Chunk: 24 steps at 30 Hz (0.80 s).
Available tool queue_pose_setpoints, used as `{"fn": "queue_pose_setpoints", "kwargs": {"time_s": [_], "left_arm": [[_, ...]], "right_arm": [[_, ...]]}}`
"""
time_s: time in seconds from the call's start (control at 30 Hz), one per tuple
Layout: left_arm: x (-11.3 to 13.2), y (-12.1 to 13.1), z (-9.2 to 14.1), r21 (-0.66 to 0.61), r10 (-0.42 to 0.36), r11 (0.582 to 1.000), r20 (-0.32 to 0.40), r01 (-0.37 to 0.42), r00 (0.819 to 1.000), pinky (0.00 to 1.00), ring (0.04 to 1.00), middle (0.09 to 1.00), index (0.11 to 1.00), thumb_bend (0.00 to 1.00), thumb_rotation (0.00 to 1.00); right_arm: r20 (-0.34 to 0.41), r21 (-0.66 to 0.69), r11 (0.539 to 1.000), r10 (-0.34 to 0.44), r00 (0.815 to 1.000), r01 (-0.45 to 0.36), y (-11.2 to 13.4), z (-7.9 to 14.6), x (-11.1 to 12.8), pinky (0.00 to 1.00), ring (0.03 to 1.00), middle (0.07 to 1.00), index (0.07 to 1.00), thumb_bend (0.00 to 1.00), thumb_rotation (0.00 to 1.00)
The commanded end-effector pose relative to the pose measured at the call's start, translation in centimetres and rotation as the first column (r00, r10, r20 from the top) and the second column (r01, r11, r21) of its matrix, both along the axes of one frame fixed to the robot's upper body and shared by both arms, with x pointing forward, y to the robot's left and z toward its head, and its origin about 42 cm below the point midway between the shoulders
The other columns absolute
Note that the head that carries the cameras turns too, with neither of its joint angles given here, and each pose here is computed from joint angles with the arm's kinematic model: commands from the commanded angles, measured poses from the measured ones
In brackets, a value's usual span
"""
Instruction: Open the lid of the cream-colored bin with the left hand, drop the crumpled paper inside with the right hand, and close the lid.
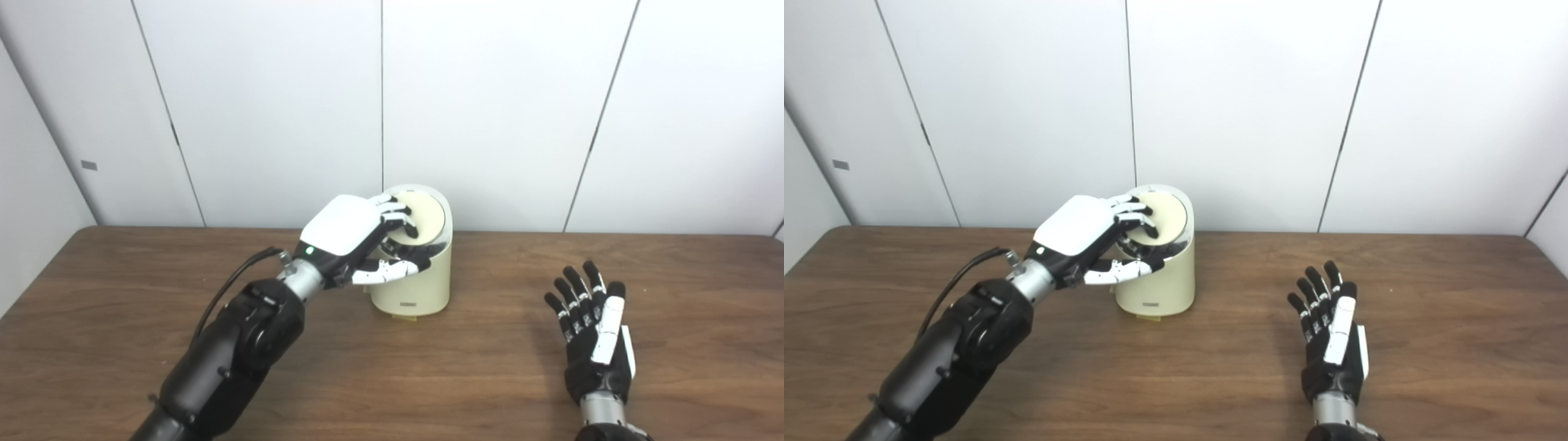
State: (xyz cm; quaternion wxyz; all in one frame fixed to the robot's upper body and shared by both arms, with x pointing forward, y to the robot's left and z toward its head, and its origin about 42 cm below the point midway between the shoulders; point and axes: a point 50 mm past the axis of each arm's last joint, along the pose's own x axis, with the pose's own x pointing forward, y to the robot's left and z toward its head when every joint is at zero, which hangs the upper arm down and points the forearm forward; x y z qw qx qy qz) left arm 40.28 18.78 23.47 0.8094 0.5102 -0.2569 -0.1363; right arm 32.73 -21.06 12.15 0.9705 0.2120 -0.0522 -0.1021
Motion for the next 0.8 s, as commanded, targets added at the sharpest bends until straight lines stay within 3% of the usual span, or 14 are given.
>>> {"fn": "queue_pose_setpoints", "kwargs": {"time_s": [0.0,0.1,0.17,0.2,0.37,0.5,0.67,0.77], "left_arm": [[-0.4,0.4,0.5,-0.242,0.013,0.97,0.02,-0.008,1.0,0.67,0.768,0.78,0.752,0.44,0.74],[-1.8,1.0,0.2,-0.537,0.032,0.842,-0.048,-0.053,0.998,0.71,0.775,0.779,0.771,0.44,0.73],[-2.9,1.5,-0.1,-0.675,0.026,0.732,-0.102,-0.089,0.994,0.75,0.801,0.799,0.82,0.4,0.79],[-3.5,1.9,-0.3,-0.724,0.02,0.682,-0.127,-0.106,0.992,0.77,0.813,0.814,0.845,0.4,0.8],[-5.9,3.3,-1.3,-0.84,-0.023,0.516,-0.209,-0.167,0.978,0.87,0.881,0.895,0.957,0.44,0.84],[-8.1,4.9,-2.3,-0.853,-0.031,0.477,-0.258,-0.212,0.966,0.95,0.947,0.927,0.985,0.44,0.92],[-10.9,6.3,-4.1,-0.855,-0.038,0.451,-0.306,-0.257,0.951,0.99,0.966,0.948,0.987,0.41,0.92],[-11.9,6.7,-5.5,-0.843,-0.045,0.447,-0.357,-0.301,0.933,1.0,0.995,0.981,0.999,0.4,0.95]], "right_arm": [[0.0,0.016,1.0,0.021,1.0,-0.021,-0.3,-0.2,-0.4,0.82,0.88,0.886,0.922,0.45,0.87],[-0.01,-0.03,0.998,0.053,0.999,-0.054,-0.2,-0.2,-0.5,0.84,0.88,0.886,0.906,0.45,0.83],[-0.012,-0.052,0.996,0.069,0.998,-0.07,-0.2,-0.1,-0.6,0.83,0.875,0.881,0.885,0.44,0.8],[-0.012,-0.055,0.995,0.077,0.997,-0.078,-0.2,-0.1,-0.7,0.83,0.874,0.88,0.879,0.44,0.78],[-0.017,-0.096,0.99,0.098,0.995,-0.1,-0.6,0.2,-0.9,0.89,0.904,0.904,0.898,0.45,0.75],[-0.023,-0.102,0.987,0.121,0.992,-0.123,-0.8,0.5,-1.2,0.93,0.923,0.915,0.913,0.44,0.79],[-0.031,-0.154,0.977,0.142,0.989,-0.145,-1.1,1.0,-1.5,0.96,0.942,0.929,0.922,0.44,0.85],[-0.04,-0.206,0.967,0.148,0.988,-0.153,-1.1,1.2,-1.6,0.94,0.933,0.923,0.906,0.44,0.86]]}}
